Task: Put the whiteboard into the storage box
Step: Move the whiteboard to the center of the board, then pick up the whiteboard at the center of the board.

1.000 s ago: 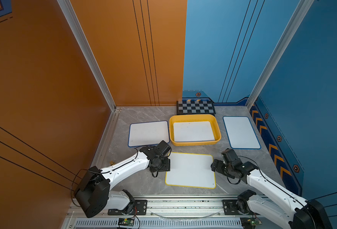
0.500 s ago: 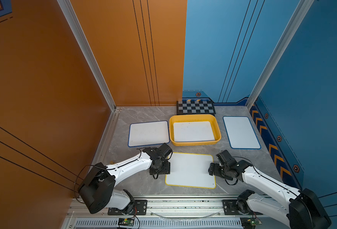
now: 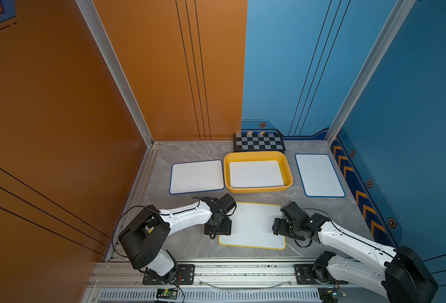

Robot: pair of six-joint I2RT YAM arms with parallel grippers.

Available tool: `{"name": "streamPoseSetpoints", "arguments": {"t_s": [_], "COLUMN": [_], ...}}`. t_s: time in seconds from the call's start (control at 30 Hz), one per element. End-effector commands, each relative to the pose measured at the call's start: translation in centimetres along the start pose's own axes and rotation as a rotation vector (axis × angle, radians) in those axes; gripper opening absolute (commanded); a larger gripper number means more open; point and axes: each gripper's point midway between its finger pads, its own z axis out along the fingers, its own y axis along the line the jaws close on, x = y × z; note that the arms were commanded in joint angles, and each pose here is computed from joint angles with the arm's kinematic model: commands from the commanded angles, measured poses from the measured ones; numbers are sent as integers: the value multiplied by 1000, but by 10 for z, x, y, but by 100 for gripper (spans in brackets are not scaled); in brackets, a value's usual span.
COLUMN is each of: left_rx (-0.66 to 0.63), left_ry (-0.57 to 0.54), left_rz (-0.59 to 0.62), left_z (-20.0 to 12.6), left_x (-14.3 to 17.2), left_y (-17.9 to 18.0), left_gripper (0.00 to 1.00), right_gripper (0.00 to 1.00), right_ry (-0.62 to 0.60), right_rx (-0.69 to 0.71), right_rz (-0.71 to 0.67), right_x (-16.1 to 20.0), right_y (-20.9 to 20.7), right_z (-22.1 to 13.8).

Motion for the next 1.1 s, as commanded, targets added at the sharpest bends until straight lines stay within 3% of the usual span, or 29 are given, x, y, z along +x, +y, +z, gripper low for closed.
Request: {"name": "streamPoseSetpoints", "arguments": {"t_s": [0.0, 0.23, 0.4, 0.63, 0.83, 1.07], "left_rx": [61, 159, 300, 343, 478, 488], "left_ry": [23, 48, 88, 161, 92, 73], "left_rz": [-4, -8, -11, -48, -102, -129], "left_z": [7, 15, 23, 42, 35, 36], "left_x": [2, 7, 13, 33, 21, 18], "left_y": [-21, -40, -58, -46, -52, -43], "left_gripper": [74, 74, 74, 74, 73, 73], "right_gripper": [93, 94, 93, 93, 93, 93], "right_ry": [47, 86, 112, 119, 155, 152], "right_rx": [16, 9, 24, 10, -34, -44], "right_rz": [30, 18, 11, 10, 21, 23], "right_x": [17, 29, 35, 36, 43, 44], "right_y": [-8, -4, -7, -2, 9, 14], "right_z": [8, 22, 31, 36, 43, 41]}}
